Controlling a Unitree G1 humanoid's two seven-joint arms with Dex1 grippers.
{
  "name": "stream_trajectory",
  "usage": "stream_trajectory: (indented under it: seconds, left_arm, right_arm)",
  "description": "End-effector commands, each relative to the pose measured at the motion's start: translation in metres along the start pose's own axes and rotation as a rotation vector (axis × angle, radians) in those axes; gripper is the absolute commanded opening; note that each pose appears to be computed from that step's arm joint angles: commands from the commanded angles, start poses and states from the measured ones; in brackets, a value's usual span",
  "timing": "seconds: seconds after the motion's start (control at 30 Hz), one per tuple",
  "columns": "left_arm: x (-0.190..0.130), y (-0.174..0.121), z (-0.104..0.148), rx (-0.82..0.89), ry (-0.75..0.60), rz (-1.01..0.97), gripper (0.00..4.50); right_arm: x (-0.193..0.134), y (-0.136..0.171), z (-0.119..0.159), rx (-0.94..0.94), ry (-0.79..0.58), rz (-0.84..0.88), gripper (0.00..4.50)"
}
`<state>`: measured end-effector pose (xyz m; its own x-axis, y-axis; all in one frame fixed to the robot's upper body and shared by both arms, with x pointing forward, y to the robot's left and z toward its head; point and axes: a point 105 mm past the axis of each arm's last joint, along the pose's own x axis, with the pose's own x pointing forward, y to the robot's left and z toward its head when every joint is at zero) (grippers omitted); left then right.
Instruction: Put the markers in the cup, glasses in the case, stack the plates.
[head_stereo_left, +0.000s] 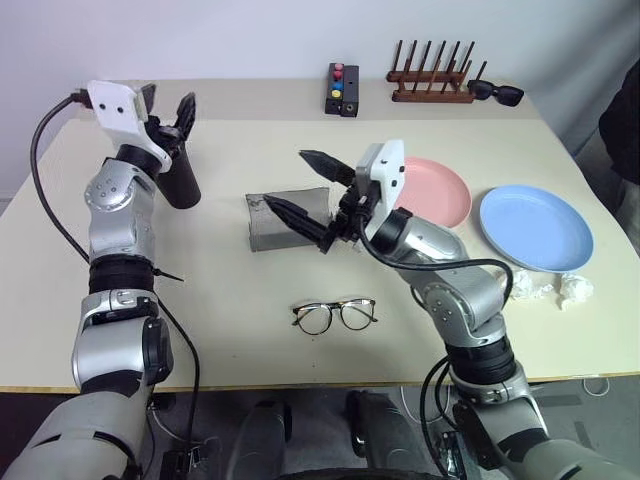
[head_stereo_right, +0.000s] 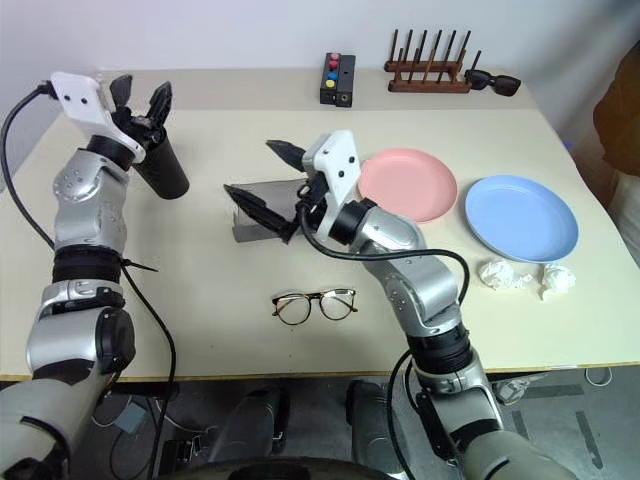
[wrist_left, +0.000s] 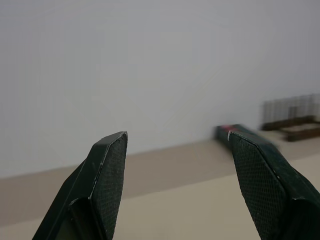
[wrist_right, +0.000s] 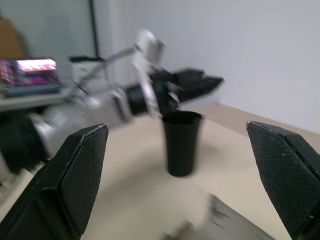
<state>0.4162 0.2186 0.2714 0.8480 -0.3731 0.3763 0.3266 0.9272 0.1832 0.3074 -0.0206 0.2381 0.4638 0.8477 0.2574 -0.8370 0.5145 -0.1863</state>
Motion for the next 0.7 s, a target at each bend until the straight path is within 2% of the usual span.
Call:
stream_trajectory:
  seconds: [0.03, 0.17, 0.3, 0.47, 0.7]
  left_arm:
    - [-0.012, -0.04, 0.011, -0.035, 0.065, -0.299, 3.26]
    - [-0.033, -0.084, -0.004, -0.008, 0.23, -0.55, 4.47]
    - [-0.056, -0.109, -0.024, 0.053, 0.381, -0.754, 4.47]
    - [-0.065, -0.113, -0.067, 0.167, 0.6, -0.861, 4.47]
    - [-0.073, -0.114, -0.108, 0.217, 0.761, -0.948, 4.47]
  right_arm:
    - [-0.022, -0.012, 0.004, -0.086, 0.033, -0.021, 4.5]
    - [-0.043, -0.023, -0.003, -0.123, 0.1, -0.053, 4.5]
    - [-0.054, -0.023, -0.008, -0.138, 0.14, -0.053, 4.5]
    - [-0.062, -0.013, -0.015, -0.141, 0.178, -0.027, 4.5]
    - [-0.065, -0.006, -0.02, -0.138, 0.186, -0.041, 4.5]
